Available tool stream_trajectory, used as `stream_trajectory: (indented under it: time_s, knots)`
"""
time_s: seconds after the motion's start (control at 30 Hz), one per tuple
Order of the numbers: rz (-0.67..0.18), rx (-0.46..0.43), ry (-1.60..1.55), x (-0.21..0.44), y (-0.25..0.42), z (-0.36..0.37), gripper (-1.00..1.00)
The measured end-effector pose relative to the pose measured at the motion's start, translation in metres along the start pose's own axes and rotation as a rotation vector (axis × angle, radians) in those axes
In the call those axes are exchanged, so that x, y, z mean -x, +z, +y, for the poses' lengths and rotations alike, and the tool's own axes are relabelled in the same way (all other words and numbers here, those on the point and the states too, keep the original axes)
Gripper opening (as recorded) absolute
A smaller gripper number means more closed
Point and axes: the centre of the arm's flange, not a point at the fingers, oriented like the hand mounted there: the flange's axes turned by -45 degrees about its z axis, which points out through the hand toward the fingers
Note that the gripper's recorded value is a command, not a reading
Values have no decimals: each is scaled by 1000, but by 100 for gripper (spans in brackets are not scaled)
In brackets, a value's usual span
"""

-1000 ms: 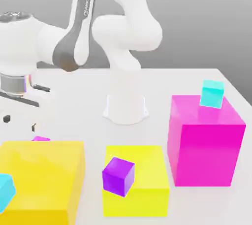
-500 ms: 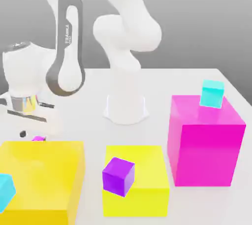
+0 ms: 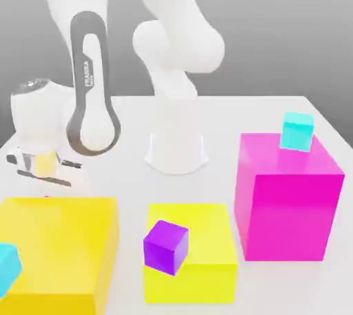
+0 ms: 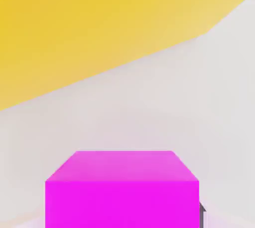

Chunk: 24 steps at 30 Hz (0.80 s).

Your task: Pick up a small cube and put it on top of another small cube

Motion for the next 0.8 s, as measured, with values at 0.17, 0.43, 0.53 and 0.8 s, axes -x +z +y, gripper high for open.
stream_trajectory:
  time_s: [0.17,0.43,0.53,0.8]
  knots:
    - [7,0,1,-3,-25,1,-100]
    - [-21,-14,21,3,-48,-1,-100]
    - [-28,-44,172,-8,-50,21,-100]
    - [-50,-80,595,-40,-56,94,-100]
